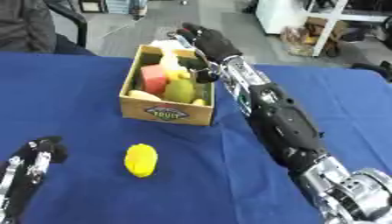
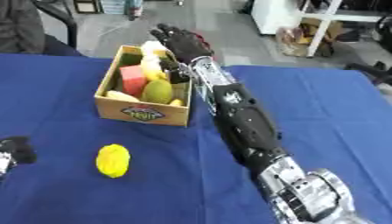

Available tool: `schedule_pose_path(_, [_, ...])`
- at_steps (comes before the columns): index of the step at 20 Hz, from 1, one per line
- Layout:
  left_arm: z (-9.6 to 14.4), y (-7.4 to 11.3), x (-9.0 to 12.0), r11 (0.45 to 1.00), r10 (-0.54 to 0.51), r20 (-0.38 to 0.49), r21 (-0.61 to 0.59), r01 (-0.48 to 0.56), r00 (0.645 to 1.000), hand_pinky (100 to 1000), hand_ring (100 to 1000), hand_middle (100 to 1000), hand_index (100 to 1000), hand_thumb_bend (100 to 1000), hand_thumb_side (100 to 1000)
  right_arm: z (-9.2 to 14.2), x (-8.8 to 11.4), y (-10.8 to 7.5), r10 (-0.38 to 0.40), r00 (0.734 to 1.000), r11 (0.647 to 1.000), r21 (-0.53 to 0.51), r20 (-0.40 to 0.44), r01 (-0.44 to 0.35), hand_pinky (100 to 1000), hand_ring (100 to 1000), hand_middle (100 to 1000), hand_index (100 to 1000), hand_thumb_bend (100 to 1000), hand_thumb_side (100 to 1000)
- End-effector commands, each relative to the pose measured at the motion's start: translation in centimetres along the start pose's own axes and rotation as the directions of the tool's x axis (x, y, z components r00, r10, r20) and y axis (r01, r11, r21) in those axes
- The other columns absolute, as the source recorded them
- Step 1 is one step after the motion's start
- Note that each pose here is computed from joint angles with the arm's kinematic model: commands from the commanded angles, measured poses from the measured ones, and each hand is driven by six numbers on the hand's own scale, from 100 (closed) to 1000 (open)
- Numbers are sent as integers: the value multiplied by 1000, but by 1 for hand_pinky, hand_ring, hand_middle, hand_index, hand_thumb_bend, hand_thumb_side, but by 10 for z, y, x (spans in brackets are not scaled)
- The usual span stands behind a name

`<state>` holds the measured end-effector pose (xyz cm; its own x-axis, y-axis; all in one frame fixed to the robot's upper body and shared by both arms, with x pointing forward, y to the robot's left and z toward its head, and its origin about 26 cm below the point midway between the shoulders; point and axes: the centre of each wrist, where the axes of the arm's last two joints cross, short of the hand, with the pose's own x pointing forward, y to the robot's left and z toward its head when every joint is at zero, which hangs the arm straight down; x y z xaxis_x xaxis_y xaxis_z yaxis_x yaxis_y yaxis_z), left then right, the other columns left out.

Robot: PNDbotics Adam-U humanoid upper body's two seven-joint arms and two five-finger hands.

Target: Pick up objects on the table and place them in the box.

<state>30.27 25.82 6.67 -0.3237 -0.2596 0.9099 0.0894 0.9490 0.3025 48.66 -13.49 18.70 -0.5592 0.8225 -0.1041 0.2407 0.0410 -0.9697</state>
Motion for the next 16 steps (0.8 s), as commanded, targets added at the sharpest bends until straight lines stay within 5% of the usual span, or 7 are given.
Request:
schedule_pose_path(1, [-1, 4, 4, 1000, -11, 18, 10, 11, 1000, 660, 610, 563, 742, 100, 725, 12, -3, -25, -34, 985, 999, -20, 170, 37, 820, 872, 870, 960, 100, 185])
schedule_pose_path(2, [-1, 5, 4, 1000, -13, 17, 13, 13, 1000, 660, 610, 563, 742, 100, 725, 19, 0, -25, -53, 971, 999, 11, 232, 51, 808, 860, 849, 951, 100, 119])
schedule_pose_path(9, [-1, 7, 5, 1000, -19, 18, 18, 19, 1000, 660, 609, 563, 742, 100, 724, 45, 49, -11, -244, 825, 933, 355, 510, 56, 778, 842, 833, 947, 100, 392])
schedule_pose_path(12, [-2, 6, 6, 1000, -17, 23, 17, 17, 1000, 660, 609, 563, 742, 100, 721, 40, 68, 5, -305, 795, 889, 456, 524, 40, 787, 860, 867, 973, 100, 466])
schedule_pose_path(16, [-3, 6, 7, 1000, -15, 27, 15, 15, 1000, 660, 609, 563, 742, 100, 721, 30, 91, 30, -313, 792, 866, 500, 525, 11, 812, 897, 923, 996, 100, 483])
